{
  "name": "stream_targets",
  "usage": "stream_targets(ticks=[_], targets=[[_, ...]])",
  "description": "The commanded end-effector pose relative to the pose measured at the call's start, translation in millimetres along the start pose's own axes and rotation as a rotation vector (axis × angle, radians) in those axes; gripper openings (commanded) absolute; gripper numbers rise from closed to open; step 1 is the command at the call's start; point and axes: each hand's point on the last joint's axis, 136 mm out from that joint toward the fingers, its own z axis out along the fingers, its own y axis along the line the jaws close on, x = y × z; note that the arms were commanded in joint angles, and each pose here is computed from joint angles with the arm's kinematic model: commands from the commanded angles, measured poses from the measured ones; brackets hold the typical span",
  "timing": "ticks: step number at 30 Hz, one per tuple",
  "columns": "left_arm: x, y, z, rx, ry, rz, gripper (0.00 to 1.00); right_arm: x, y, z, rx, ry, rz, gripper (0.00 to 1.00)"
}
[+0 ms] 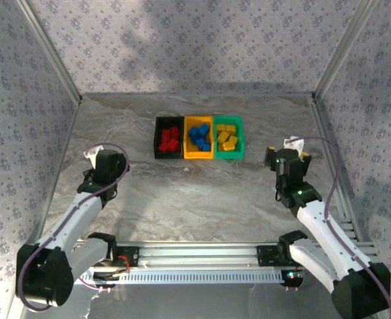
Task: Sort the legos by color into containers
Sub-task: Reset both arms
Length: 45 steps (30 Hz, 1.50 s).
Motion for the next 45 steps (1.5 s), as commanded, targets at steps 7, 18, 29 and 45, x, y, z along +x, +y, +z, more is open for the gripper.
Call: stream_targets(ticks=[7, 18, 29, 45], targets=[[-34.4, 5.3, 31.3, -0.052, -0.154, 0.106, 1.00, 24.0, -48.4, 58.0, 0.078, -0.032, 0.174, 1.00], [-18.2, 14.7, 59.9, 0.017, -0.227, 0.106, 1.00, 52.8, -17.7, 89.5, -0.034, -0.040, 0.034, 1.00], [-19.8, -9.9, 68.9, 0.141, -0.304, 0.185, 1.00, 57.5, 13.8, 101.5, -0.133, -0.071, -0.051, 1.00], [-3.8, -33.6, 93.7, 0.227, -0.218, 0.259, 1.00, 72.5, 37.4, 116.4, -0.250, -0.003, -0.101, 1.00]])
